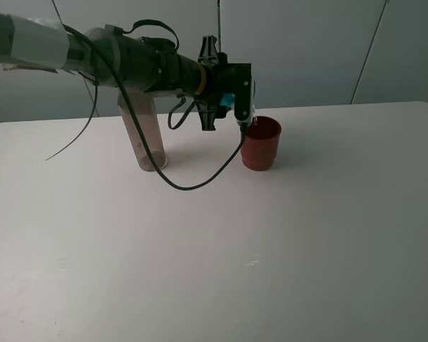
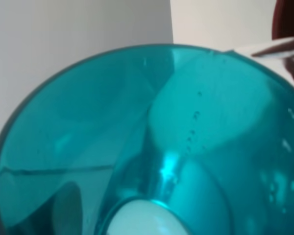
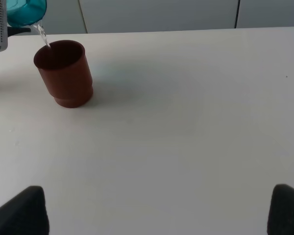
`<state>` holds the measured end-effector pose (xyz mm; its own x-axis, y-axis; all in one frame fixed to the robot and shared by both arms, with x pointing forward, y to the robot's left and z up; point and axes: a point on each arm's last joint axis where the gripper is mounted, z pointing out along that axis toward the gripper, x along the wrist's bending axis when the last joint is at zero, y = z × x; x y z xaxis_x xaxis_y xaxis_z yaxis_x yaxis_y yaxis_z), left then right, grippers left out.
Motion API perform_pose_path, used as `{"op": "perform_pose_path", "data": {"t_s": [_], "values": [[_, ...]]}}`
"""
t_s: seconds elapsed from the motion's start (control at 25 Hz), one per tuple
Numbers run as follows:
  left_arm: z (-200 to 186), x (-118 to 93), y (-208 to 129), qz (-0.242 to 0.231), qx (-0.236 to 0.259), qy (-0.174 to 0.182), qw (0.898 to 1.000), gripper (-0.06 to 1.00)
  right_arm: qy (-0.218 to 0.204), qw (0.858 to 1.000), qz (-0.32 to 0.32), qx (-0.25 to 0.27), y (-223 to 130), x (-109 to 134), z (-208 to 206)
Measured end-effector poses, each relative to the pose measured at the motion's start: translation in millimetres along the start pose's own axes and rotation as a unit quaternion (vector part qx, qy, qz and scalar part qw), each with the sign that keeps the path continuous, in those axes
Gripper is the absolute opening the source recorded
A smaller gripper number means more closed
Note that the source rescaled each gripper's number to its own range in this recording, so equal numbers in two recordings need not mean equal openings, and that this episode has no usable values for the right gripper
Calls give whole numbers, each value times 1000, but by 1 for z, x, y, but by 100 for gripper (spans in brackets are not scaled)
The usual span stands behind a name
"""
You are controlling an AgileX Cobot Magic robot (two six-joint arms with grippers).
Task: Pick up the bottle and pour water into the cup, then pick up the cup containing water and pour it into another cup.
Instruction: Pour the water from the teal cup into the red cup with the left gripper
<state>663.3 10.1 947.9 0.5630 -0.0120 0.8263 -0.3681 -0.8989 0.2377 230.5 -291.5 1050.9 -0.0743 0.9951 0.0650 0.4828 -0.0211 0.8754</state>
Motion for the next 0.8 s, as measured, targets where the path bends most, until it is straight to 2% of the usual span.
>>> {"op": "perform_pose_path", "data": {"t_s": [0.16,0.4,0.8], "values": [[0,3,0,17,7,5,1000,17,0,1000,0,0,0,0,0],[-2,12,7,68,9,22,997,17,0,1000,0,0,0,0,0],[-2,12,10,109,8,27,994,17,0,1000,0,0,0,0,0]]}}
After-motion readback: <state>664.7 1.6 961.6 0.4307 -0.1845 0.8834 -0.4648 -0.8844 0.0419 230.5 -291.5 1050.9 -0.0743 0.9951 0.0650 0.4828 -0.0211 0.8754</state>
